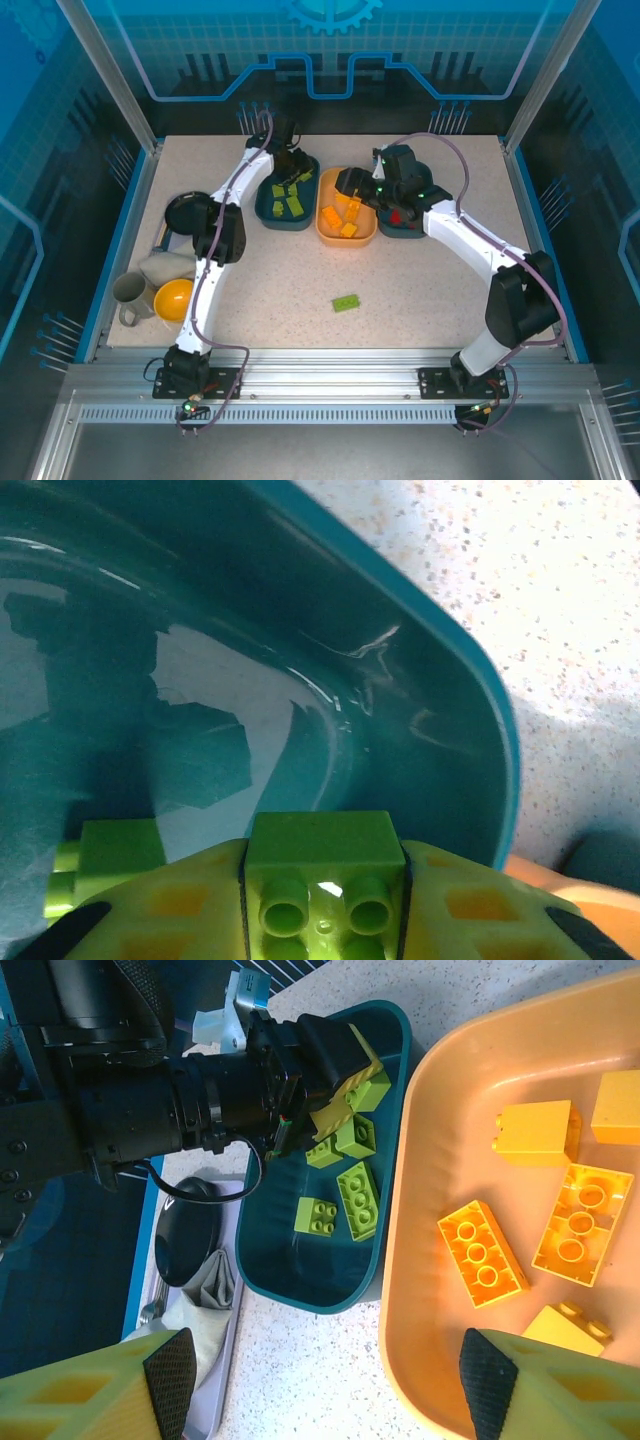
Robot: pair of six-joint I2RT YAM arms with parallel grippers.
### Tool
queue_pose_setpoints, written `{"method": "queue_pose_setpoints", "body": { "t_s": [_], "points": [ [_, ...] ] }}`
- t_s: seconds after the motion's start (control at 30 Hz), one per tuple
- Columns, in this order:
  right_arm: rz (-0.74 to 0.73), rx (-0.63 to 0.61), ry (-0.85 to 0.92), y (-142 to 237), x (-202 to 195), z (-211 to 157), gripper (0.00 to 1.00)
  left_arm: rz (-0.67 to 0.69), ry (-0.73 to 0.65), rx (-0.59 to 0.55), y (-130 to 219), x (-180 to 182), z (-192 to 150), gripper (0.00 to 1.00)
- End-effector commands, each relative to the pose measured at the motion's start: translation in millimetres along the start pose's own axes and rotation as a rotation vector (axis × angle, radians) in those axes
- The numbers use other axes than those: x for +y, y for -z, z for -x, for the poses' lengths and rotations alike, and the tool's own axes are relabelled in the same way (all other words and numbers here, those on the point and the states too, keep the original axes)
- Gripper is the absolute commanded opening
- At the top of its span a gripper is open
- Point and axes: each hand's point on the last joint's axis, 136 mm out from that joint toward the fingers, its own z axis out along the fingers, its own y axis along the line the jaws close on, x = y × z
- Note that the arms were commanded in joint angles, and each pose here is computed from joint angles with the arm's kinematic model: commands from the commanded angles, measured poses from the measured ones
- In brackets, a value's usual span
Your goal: Sort the legos into containers by color
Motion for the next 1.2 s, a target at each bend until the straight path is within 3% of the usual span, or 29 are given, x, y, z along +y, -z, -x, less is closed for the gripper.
{"method": "queue_pose_setpoints", "body": {
  "t_s": [0.0, 0.27, 0.53, 0.8, 0.93, 1.07, 1.17],
  "points": [
    [0.013, 0.018, -0.009, 3, 0, 1, 0.73, 0.03, 0.037, -0.019, 4, 10, 12, 0.32],
    [0.013, 0.049, 0.016, 6, 1, -6, 0.73, 0.154, 0.085, -0.034, 1, 47, 16, 0.34],
    [0.024, 0.066, 0.04, 10, 5, -7, 0.73, 0.178, 0.092, -0.059, 16, 46, 19, 0.62],
    [-0.018, 0.074, 0.179, 38, 8, -15, 0.73, 0.127, 0.002, -0.141, 91, 3, 16, 0.7],
    [-0.062, 0.166, 0.361, 66, -6, -56, 0.73, 0.089, -0.251, -0.101, 124, -26, -45, 0.71],
    [-0.12, 0.242, 0.482, 107, -30, -100, 0.72, 0.018, -0.608, 0.068, 133, -32, -160, 0.72],
    [-0.141, 0.244, 0.476, 141, -45, -119, 0.73, -0.001, -0.835, 0.226, 132, -9, -251, 0.73]
  ]
}}
